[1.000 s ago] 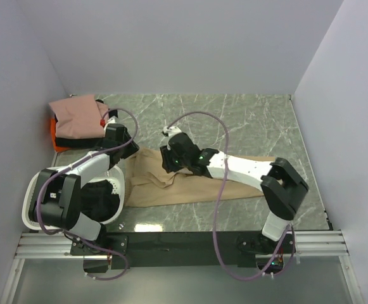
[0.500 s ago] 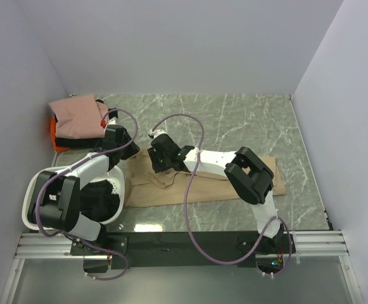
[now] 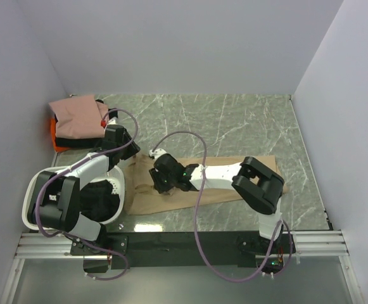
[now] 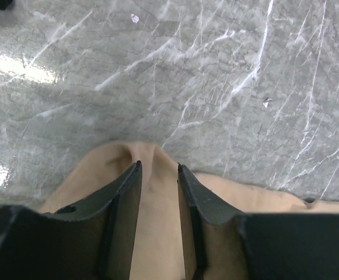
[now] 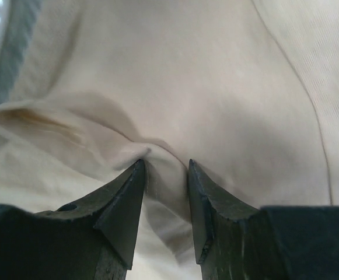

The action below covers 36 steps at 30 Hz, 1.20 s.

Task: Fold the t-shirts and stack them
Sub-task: Fold the tshirt

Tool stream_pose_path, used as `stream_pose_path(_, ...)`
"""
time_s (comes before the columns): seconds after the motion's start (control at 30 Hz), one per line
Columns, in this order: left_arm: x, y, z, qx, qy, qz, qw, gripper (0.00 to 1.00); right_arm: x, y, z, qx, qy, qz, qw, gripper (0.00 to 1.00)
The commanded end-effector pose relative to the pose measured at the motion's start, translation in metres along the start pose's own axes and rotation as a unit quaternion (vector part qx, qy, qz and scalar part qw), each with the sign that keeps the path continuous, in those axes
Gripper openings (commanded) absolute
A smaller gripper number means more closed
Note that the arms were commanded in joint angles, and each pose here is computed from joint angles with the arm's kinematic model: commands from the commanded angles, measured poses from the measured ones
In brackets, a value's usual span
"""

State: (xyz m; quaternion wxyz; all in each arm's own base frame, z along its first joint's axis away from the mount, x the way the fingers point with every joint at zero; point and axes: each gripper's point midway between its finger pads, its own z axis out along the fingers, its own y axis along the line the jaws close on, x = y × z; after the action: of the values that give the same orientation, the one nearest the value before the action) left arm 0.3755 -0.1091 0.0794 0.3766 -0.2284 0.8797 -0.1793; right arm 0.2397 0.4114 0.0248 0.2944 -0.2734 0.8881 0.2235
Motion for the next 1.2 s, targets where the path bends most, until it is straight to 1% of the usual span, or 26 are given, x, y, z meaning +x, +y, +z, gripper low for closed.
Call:
stream_pose_path(0.0, -0.008, -0.010, -0.003, 0.020, -0.016, 0.010, 1.000, 0.37, 0.004, -0.009, -0.025, 0.021, -0.012, 0.001, 1.000, 0.44)
stream_pose_path(0.13, -0.009, -0.011, -0.002, 0.019, -0.015, 0.009, 1.000, 0.37, 0.011, -0.021, -0.042, 0.042, -0.017, 0.003, 0.999, 0.43)
stream_pose_path(0.23, -0.010, -0.011, -0.004, 0.020, -0.018, 0.008, 1.000, 0.36, 0.000, -0.022, -0.061, 0.047, -0.042, 0.011, 0.998, 0.43)
stream_pose_path(0.3, -0.010, -0.013, -0.007, 0.020, -0.022, 0.011, 1.000, 0.36, 0.000, -0.028, -0.070, 0.059, -0.044, 0.013, 0.997, 0.43)
stream_pose_path(0.33, -0.013, -0.016, -0.010, 0.020, -0.031, 0.014, 0.999, 0.36, -0.007, -0.028, -0.079, 0.061, -0.056, 0.015, 0.996, 0.44)
stream_pose_path(0.37, -0.014, -0.018, -0.012, 0.022, -0.035, 0.014, 0.999, 0.36, -0.006, -0.038, -0.085, 0.085, -0.057, 0.016, 0.995, 0.44)
stream_pose_path(0.4, -0.009, -0.017, -0.015, 0.015, -0.028, 0.017, 0.999, 0.36, -0.008, -0.044, -0.090, 0.098, -0.061, 0.016, 0.993, 0.44)
stream_pose_path(0.43, -0.005, -0.024, -0.019, 0.022, -0.027, 0.023, 0.999, 0.36, -0.012, -0.049, -0.099, 0.107, -0.070, 0.018, 0.992, 0.44)
stream_pose_path(0.5, 0.003, -0.027, -0.022, 0.016, -0.023, 0.032, 0.999, 0.36, -0.011, -0.075, -0.110, 0.148, -0.073, 0.032, 0.986, 0.48)
stream_pose_path(0.53, 0.012, -0.036, -0.026, 0.024, -0.018, 0.040, 0.999, 0.36, -0.008, -0.086, -0.117, 0.158, -0.075, 0.039, 0.984, 0.48)
stream_pose_path(0.6, 0.028, -0.037, -0.028, 0.021, -0.004, 0.049, 0.999, 0.37, -0.006, -0.105, -0.124, 0.171, -0.082, 0.059, 0.980, 0.50)
stream_pose_path(0.63, 0.041, -0.042, -0.028, 0.026, 0.009, 0.054, 0.998, 0.37, 0.000, -0.126, -0.129, 0.184, -0.083, 0.080, 0.976, 0.50)
stream_pose_path(0.67, 0.051, -0.040, -0.028, 0.028, 0.022, 0.056, 0.998, 0.37, 0.000, -0.135, -0.131, 0.184, -0.091, 0.094, 0.974, 0.51)
stream_pose_path(0.7, 0.058, -0.039, -0.026, 0.029, 0.030, 0.056, 0.998, 0.37, 0.012, -0.143, -0.131, 0.183, -0.083, 0.104, 0.974, 0.51)
stream_pose_path(0.73, 0.067, -0.038, -0.024, 0.028, 0.041, 0.053, 0.997, 0.37, 0.009, -0.159, -0.137, 0.191, -0.095, 0.126, 0.969, 0.51)
stream_pose_path(0.87, 0.090, -0.032, -0.014, 0.022, 0.069, 0.056, 0.996, 0.36, 0.012, -0.183, -0.138, 0.197, -0.106, 0.173, 0.959, 0.52)
stream_pose_path(0.9, 0.099, -0.031, -0.009, 0.019, 0.084, 0.063, 0.994, 0.36, 0.015, -0.187, -0.135, 0.200, -0.101, 0.178, 0.958, 0.51)
stream_pose_path(0.97, 0.103, -0.036, -0.005, 0.022, 0.093, 0.069, 0.993, 0.36, 0.018, -0.192, -0.131, 0.203, -0.096, 0.190, 0.956, 0.51)
stream_pose_path(1.03, 0.115, -0.037, 0.002, 0.024, 0.113, 0.074, 0.991, 0.36, 0.023, -0.193, -0.124, 0.203, -0.085, 0.195, 0.956, 0.51)
stream_pose_path(1.17, 0.121, -0.038, 0.017, 0.018, 0.128, 0.078, 0.989, 0.36, 0.035, -0.189, -0.110, 0.189, -0.061, 0.212, 0.957, 0.51)
